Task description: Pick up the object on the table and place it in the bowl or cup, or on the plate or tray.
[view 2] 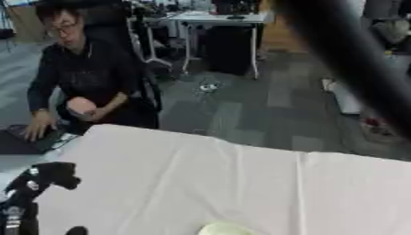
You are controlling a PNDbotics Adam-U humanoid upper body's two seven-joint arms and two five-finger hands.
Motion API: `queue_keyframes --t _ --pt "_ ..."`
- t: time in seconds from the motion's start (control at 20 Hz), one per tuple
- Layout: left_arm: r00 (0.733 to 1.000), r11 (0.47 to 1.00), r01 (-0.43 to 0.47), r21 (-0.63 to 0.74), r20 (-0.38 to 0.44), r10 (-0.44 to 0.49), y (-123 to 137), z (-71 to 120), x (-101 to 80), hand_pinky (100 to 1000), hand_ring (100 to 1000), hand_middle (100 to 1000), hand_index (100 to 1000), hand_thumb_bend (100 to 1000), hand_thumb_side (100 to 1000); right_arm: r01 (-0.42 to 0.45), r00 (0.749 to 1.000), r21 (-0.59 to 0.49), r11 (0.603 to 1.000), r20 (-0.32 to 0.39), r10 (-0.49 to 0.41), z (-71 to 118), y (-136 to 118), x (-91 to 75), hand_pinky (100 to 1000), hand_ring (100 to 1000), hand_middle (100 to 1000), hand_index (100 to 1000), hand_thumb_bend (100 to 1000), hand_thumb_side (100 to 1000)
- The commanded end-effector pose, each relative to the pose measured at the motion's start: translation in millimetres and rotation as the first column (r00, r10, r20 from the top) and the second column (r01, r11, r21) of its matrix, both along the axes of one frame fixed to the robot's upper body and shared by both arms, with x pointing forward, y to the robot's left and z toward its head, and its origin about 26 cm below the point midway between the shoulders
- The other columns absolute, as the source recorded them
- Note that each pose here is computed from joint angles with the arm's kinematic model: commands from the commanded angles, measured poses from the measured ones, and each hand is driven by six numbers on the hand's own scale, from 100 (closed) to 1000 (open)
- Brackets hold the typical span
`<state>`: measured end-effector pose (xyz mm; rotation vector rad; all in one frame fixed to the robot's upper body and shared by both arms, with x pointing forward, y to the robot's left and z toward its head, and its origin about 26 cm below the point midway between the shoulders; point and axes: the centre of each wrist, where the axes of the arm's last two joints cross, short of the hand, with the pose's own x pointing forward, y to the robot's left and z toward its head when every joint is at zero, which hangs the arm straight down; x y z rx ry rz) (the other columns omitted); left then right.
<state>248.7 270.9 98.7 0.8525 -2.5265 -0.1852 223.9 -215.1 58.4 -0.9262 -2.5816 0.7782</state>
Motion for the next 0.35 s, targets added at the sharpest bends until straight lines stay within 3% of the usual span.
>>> queue_keyframes --t 0.05,0.35 --pt "0.999 1.0 0.015 0.006 0.039 -0.015 4.8 7.1 0.3 422 518 611 686 500 760 -0.28 0.93 0.149 0.948 0.286 0.23 3.9 -4.1 -0.3 324 308 226 352 219 772" --pt "0.999 1.0 0.013 0.008 0.05 -0.014 3.4 6.3 0.1 425 521 613 688 499 761 -0.284 0.929 0.15 0.947 0.287 0.233 3.3 0.1 -1.0 319 309 226 349 216 773"
